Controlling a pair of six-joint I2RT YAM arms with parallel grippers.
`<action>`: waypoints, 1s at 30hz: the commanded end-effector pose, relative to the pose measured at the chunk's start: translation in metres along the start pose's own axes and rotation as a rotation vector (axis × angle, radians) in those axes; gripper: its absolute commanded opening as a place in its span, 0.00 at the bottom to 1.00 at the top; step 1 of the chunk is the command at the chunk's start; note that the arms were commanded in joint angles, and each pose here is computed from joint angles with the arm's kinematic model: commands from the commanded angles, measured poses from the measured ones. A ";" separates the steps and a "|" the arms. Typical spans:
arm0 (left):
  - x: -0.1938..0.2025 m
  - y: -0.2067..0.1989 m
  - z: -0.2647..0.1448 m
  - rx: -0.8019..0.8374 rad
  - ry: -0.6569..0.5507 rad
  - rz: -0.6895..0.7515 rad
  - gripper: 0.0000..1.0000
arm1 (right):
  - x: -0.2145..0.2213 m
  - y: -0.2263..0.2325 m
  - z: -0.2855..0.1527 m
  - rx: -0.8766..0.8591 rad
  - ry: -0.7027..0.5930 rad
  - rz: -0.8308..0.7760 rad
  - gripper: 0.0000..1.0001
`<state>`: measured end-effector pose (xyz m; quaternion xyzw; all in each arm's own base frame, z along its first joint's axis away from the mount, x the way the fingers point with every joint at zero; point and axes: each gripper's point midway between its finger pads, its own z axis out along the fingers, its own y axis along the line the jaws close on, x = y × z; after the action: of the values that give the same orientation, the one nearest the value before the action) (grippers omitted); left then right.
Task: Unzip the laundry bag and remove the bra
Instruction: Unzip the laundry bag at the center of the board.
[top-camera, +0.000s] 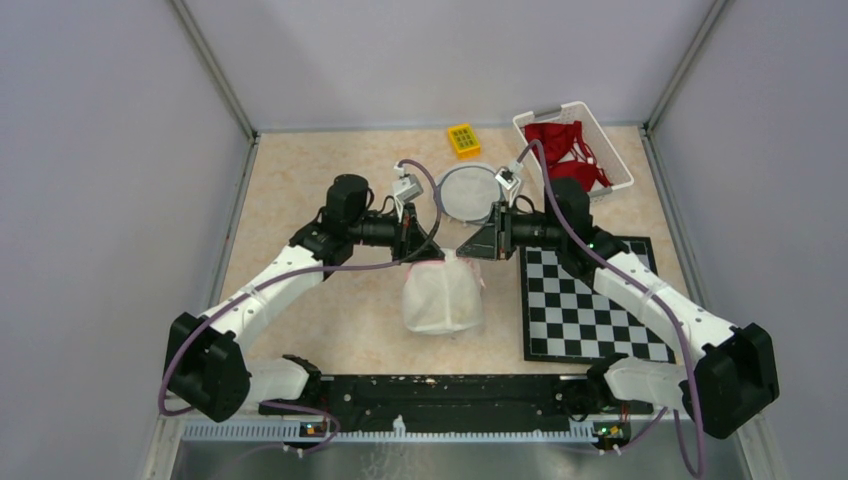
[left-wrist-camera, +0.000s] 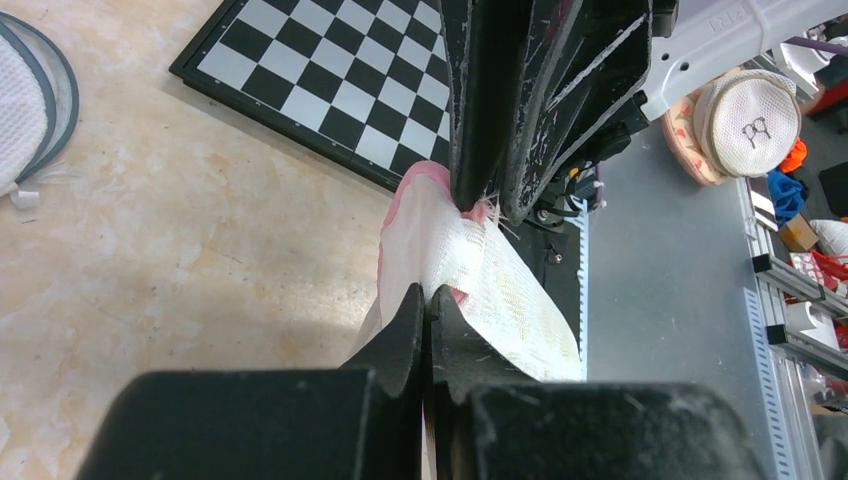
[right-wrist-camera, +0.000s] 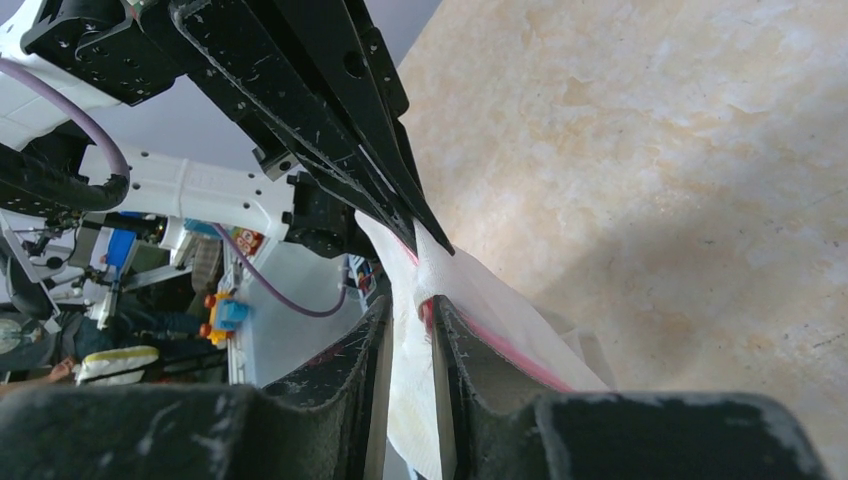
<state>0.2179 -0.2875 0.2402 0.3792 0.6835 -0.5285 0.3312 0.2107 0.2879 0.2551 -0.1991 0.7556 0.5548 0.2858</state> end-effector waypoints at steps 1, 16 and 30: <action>-0.019 -0.013 0.002 0.048 -0.027 0.047 0.00 | -0.016 0.017 0.004 -0.042 -0.034 -0.050 0.20; -0.022 -0.013 0.001 0.055 -0.044 0.031 0.00 | 0.006 0.006 0.003 -0.010 0.021 -0.008 0.23; -0.026 -0.028 -0.002 0.140 -0.060 0.013 0.00 | 0.016 -0.006 0.003 -0.006 0.049 0.025 0.22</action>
<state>0.2119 -0.2902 0.2469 0.3625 0.6829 -0.5544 0.3081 0.2054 0.2903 0.2511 -0.2022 0.7585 0.5556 0.2738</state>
